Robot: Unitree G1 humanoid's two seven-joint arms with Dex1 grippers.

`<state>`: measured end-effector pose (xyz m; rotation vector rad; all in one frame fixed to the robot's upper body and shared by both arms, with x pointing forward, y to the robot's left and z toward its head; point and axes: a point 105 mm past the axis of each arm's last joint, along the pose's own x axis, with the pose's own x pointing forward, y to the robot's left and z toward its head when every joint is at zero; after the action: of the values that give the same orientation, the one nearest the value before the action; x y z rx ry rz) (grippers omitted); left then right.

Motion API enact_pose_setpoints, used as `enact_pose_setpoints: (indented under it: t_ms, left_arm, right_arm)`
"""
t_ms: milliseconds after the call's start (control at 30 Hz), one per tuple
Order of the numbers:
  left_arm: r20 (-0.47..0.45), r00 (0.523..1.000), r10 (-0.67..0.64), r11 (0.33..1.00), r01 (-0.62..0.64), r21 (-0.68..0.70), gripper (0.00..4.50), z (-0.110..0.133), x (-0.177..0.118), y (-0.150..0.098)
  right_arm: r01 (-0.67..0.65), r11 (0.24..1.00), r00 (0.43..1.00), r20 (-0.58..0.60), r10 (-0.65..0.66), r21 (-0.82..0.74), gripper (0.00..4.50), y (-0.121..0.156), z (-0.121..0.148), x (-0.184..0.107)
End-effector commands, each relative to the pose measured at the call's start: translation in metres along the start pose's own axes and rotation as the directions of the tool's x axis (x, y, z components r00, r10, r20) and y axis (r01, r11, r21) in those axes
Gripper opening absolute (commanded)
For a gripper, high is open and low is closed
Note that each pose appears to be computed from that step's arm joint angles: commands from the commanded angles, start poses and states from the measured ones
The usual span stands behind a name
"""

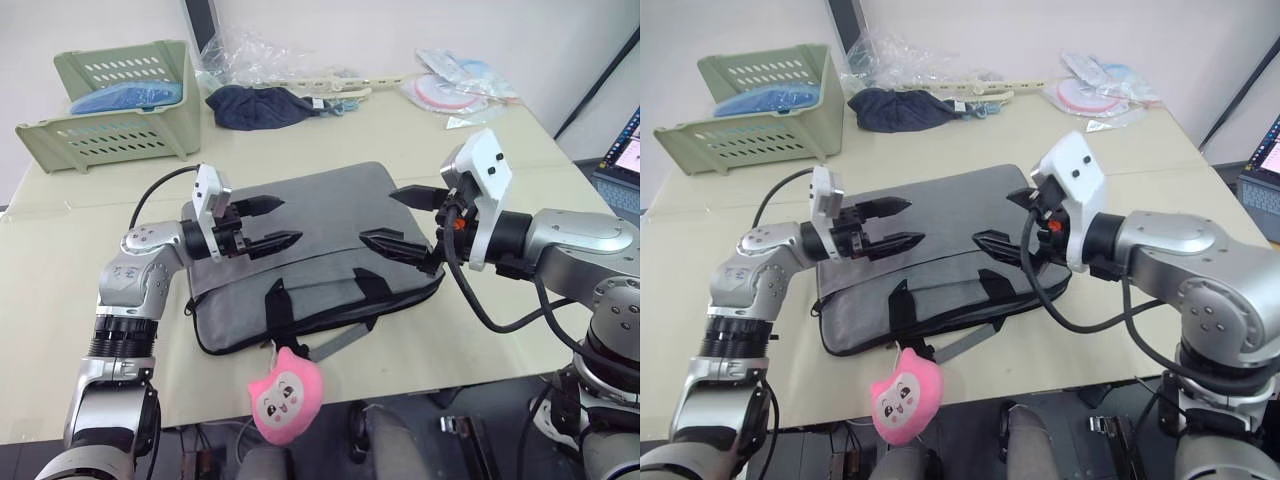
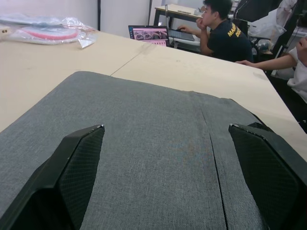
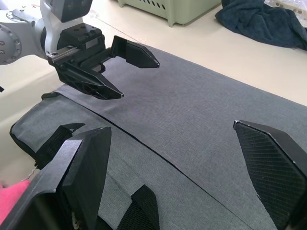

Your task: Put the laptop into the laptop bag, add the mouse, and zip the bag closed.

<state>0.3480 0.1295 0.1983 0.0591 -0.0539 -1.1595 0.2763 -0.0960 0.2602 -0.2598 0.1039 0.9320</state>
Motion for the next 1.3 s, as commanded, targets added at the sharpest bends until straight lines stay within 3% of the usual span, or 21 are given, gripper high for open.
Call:
enact_pose_setpoints:
  t_ms: [33,67,233,267,333,467,1000,1300]
  left_arm:
    - [0.038,0.999,-0.03,0.999,0.028,0.031,3.94,0.01,0.0,-0.005]
    - [0.041,0.998,-0.039,0.999,0.038,0.033,3.66,0.01,0.001,-0.006]
    - [0.045,0.997,-0.058,0.998,0.057,0.031,1.43,0.006,0.004,-0.008]
    - [0.043,0.997,-0.064,0.998,0.063,0.029,0.81,0.004,0.004,-0.009]
    - [0.044,0.996,-0.073,0.997,0.072,0.022,0.12,0.001,0.005,-0.01]
    - [0.042,0.996,-0.076,0.997,0.076,0.014,0.04,-0.006,0.006,-0.011]
    - [-0.077,0.995,-0.063,0.998,0.061,-0.032,0.04,-0.081,0.024,0.004]
    - [-0.137,0.983,-0.121,0.985,0.102,-0.139,0.04,-0.135,0.019,-0.024]
  right_arm:
    - [0.016,0.999,0.999,0.028,-0.015,-0.038,4.5,0.001,0.007,-0.002]
    - [0.016,0.999,0.999,0.029,-0.015,-0.038,4.5,0.001,0.007,-0.002]
    - [0.018,0.999,0.999,0.031,-0.017,-0.036,4.5,0.001,0.006,0.0]
    - [0.017,0.999,0.999,0.032,-0.016,-0.035,4.5,0.001,0.007,0.0]
    - [0.016,0.999,0.999,0.033,-0.015,-0.034,4.5,0.0,0.007,0.0]
    - [0.017,0.999,0.999,0.034,-0.016,-0.032,4.5,0.0,0.007,0.001]
    - [0.021,1.0,1.0,0.002,-0.021,-0.019,4.5,-0.001,0.001,-0.002]
    - [-0.064,0.994,0.994,-0.082,0.071,0.083,4.5,0.015,-0.031,-0.008]
